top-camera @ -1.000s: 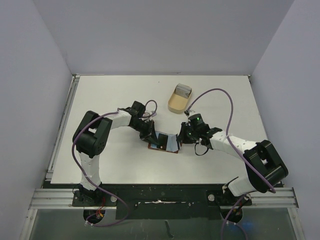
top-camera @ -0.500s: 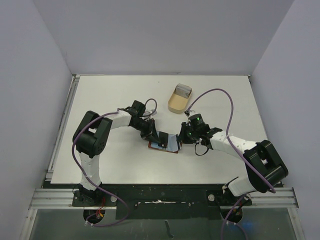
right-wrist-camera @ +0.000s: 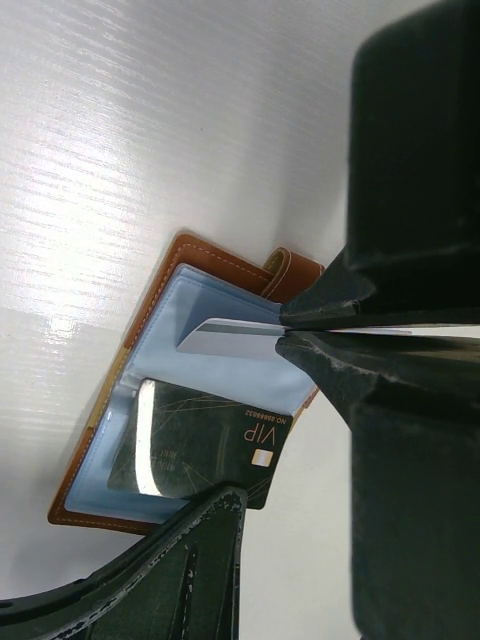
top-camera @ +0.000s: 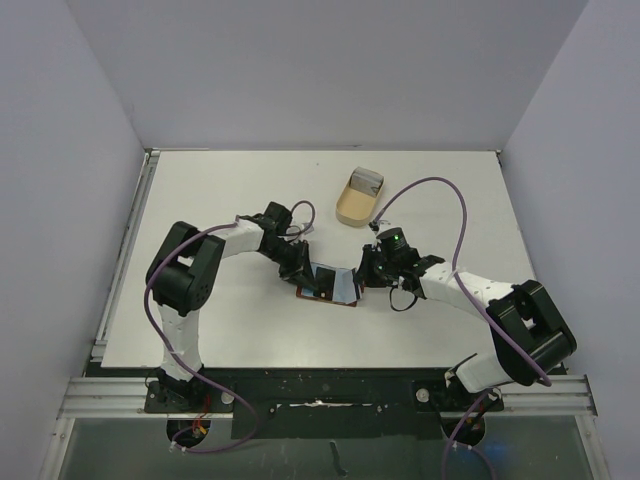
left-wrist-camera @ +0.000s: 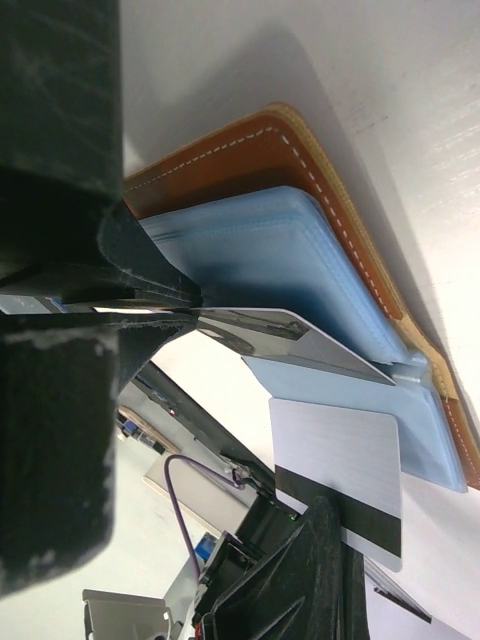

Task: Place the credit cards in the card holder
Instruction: Insert the credit card into the card holder.

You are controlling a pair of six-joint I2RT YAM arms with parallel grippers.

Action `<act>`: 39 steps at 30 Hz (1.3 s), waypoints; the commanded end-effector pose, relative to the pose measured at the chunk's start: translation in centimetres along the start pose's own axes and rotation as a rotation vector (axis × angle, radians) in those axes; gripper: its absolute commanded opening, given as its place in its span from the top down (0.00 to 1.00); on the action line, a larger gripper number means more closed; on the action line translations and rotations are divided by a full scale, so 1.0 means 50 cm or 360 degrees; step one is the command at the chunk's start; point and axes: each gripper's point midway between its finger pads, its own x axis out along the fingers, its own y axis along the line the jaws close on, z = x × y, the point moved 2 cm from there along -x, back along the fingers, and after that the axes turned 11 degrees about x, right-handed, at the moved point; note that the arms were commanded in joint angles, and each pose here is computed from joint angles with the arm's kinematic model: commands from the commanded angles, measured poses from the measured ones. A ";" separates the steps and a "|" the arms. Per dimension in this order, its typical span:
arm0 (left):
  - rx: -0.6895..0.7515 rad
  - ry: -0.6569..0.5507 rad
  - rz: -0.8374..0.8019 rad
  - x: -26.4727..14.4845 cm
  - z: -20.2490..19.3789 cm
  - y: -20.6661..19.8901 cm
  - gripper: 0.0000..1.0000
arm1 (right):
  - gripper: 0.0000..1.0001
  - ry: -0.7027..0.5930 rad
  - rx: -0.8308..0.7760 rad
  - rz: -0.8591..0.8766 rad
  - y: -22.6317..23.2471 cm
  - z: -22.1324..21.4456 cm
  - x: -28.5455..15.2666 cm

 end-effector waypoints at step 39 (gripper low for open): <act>0.0015 -0.0011 0.0041 0.025 0.016 -0.010 1.00 | 1.00 -0.0135 0.0013 -0.0427 -0.052 0.088 -0.079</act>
